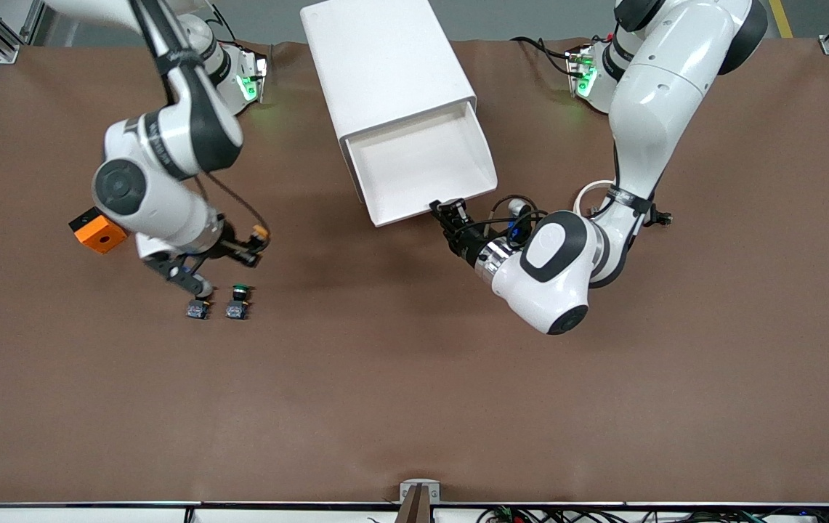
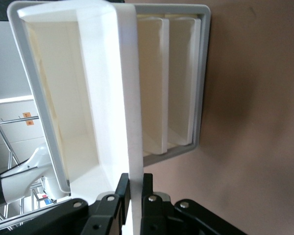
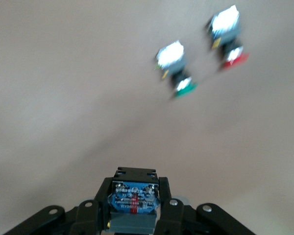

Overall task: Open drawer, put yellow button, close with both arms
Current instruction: 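Carry the yellow button over the open drawer with the right gripper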

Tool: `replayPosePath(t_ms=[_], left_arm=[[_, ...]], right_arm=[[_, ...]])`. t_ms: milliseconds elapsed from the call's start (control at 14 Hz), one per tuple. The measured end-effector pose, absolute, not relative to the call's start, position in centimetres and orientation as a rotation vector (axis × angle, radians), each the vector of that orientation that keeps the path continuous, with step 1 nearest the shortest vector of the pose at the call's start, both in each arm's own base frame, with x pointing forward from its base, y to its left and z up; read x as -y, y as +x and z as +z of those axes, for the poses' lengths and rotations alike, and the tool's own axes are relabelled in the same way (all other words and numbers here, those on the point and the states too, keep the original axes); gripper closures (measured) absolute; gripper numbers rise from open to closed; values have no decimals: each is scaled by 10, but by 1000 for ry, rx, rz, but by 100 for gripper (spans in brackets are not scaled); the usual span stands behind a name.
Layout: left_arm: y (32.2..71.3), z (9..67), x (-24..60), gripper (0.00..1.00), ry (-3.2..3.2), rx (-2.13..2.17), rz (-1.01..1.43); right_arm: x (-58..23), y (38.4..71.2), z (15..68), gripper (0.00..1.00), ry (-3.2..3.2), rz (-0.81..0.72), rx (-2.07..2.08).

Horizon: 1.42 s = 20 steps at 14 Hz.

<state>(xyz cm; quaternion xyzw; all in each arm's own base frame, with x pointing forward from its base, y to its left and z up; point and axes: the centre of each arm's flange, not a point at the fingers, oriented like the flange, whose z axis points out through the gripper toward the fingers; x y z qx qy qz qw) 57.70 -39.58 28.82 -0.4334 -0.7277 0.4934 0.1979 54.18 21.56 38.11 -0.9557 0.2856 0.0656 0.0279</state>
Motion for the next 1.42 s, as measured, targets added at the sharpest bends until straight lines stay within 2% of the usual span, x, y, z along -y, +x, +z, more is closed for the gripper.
replayPosePath(t_ms=[142, 427, 499, 641, 855, 997, 1211, 1425], left_arm=[[582, 290, 396, 71, -1240, 2061, 1392], [587, 294, 394, 28, -1284, 2074, 1406], [591, 298, 393, 17, -1301, 2082, 1411], [599, 306, 389, 0, -1348, 2095, 1421], [611, 308, 374, 0, -1426, 2115, 1425], [619, 308, 363, 0, -1488, 2121, 1428], [629, 313, 345, 0, -1604, 2128, 1412], [633, 316, 333, 0, -1735, 2109, 1333]], right_arm=[[-259, 524, 414, 59, -2920, 220, -985], [-339, 496, 488, 59, -2854, 203, -1130], [-355, 488, 499, 59, -2835, 195, -1159], [-390, 463, 505, 59, -2815, 193, -1200], [-446, 425, 495, 59, -2778, 161, -1267], [-473, 410, 474, 59, -2772, 147, -1292], [-496, 404, 442, 59, -2780, 138, -1307], [-503, 412, 434, 59, -2804, 76, -1290]])
